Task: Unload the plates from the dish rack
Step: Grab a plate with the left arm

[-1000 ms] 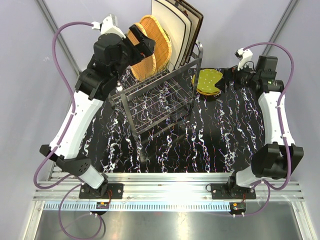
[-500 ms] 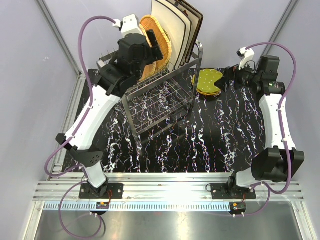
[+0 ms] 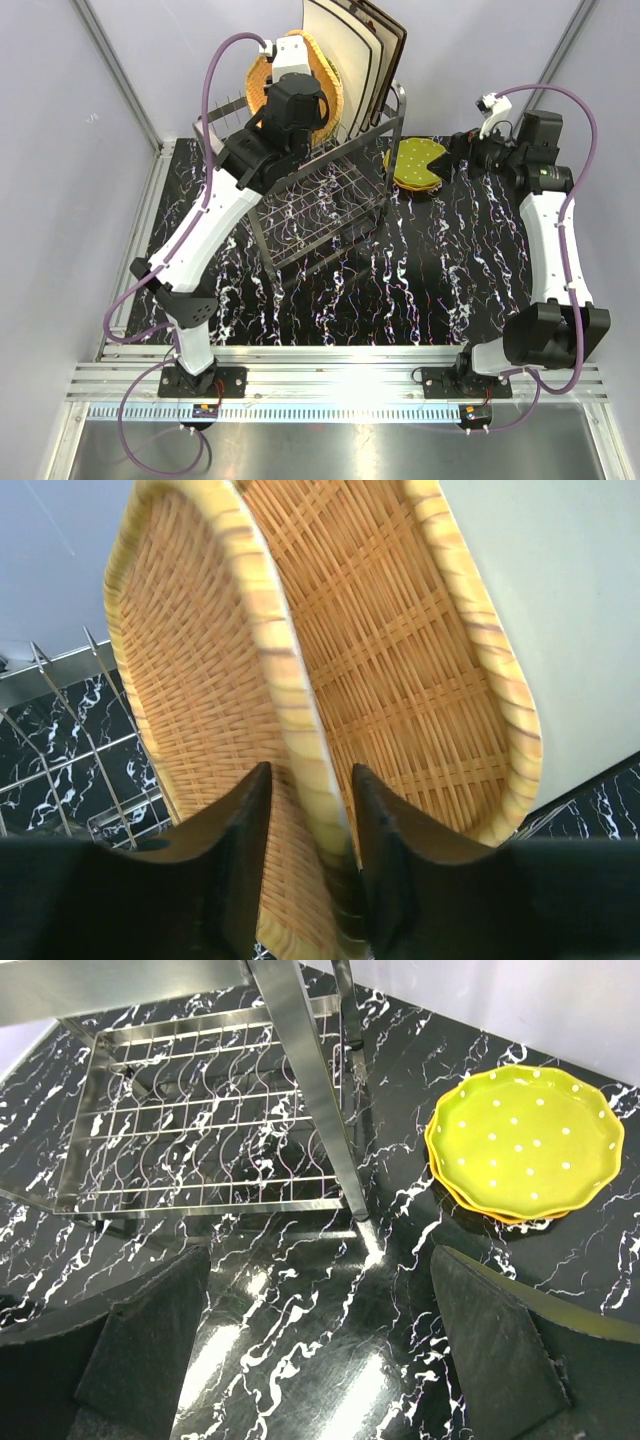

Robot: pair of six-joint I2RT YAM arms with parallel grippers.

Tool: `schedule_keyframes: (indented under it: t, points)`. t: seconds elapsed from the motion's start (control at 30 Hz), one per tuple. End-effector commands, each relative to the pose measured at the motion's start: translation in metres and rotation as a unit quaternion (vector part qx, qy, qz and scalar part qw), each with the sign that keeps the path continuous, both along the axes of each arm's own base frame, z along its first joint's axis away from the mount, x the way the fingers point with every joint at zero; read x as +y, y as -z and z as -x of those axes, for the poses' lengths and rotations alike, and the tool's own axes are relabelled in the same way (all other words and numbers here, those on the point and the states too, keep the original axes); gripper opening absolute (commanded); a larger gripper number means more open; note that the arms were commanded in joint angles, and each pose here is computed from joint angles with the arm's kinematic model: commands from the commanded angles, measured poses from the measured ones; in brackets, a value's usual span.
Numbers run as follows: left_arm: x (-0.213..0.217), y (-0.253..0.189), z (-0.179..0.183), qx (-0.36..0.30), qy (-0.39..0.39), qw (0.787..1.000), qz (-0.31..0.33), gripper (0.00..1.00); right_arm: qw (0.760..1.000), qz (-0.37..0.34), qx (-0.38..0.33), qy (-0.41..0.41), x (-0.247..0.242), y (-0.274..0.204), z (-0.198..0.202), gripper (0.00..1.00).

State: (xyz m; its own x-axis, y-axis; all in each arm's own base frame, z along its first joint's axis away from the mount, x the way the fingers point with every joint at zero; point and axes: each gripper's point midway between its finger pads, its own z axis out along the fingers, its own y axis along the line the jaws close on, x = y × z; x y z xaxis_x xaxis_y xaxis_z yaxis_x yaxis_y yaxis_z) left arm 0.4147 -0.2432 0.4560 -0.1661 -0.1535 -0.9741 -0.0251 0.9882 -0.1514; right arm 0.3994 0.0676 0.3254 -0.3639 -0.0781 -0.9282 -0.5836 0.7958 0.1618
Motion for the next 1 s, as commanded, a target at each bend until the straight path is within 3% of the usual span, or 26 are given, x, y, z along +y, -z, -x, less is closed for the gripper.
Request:
schedule_keyframes:
  t: [0.0,0.1,0.23,0.7,0.97]
  points:
    - [0.009,-0.042,0.006,-0.056,-0.019,0.998,0.011,0.32,0.999,-0.011,-0.046,-0.014,0.009,-0.034,0.009,1.0]
    - [0.006,-0.056,0.012,-0.075,-0.013,0.997,0.032,0.23,0.999,-0.013,-0.046,-0.013,0.009,-0.034,0.009,1.0]
    - [0.013,-0.087,0.027,-0.109,-0.009,0.991,0.076,0.0,0.999,-0.014,-0.048,-0.013,0.009,-0.036,0.009,1.0]
    - [0.035,-0.158,0.062,-0.195,0.004,0.953,0.23,0.0,0.999,-0.015,-0.051,-0.011,0.009,-0.04,0.011,1.0]
    - [0.042,-0.174,0.071,-0.215,0.007,0.94,0.264,0.0,0.999,-0.016,-0.05,-0.01,0.01,-0.04,0.011,1.0]
